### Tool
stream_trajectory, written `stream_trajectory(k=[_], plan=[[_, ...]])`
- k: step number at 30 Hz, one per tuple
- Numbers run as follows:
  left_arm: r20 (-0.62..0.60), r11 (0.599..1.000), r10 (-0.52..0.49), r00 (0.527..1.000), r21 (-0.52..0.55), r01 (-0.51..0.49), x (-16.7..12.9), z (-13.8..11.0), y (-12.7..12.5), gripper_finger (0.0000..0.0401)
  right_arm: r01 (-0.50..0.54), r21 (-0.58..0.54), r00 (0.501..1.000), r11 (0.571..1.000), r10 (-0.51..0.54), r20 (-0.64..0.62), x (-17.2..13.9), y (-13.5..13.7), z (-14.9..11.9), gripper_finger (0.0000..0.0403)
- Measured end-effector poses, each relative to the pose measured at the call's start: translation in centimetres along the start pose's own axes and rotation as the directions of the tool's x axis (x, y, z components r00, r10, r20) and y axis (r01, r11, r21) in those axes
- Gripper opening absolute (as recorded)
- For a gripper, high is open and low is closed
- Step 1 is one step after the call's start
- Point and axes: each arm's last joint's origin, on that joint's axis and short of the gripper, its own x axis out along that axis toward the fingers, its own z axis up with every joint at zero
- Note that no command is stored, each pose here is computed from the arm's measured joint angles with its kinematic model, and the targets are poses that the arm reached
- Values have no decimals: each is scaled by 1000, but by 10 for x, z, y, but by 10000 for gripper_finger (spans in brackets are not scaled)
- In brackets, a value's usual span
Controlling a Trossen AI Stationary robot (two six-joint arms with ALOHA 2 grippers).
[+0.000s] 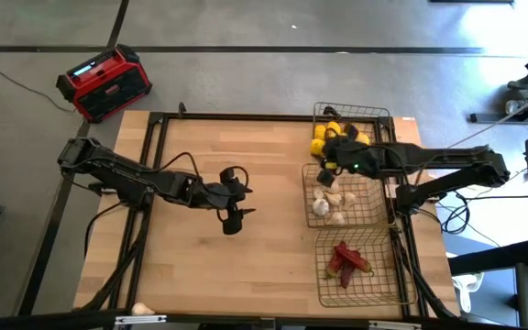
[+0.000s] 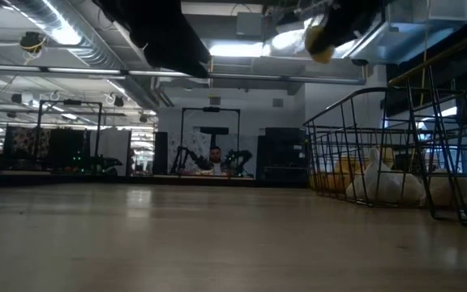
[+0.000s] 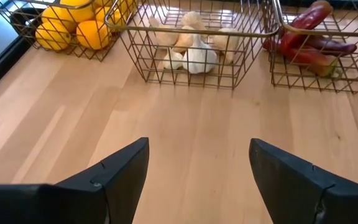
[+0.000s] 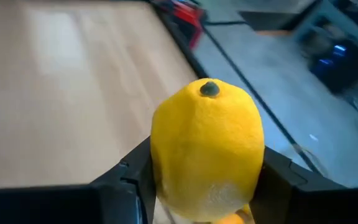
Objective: Sort produce into baskets
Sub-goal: Put the yellow lemon into the top wire basket
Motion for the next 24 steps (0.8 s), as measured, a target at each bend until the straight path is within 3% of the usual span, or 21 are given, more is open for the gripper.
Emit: stream_trajectory(k=[6, 13, 24], plan=[[3, 1000, 1, 1000, -5, -1, 0, 0, 1, 273, 112, 77, 993, 991, -108, -54, -19, -25, -8, 178], [6, 1000, 1, 1000, -13, -1, 0, 1, 1, 273, 239, 133, 964, 962, -218, -156, -20, -60, -20, 178], [6, 1000, 1, 1000, -9, -1, 0, 1, 1, 273, 254, 283, 933, 925, -157, -325, 12, -105, -34, 179]])
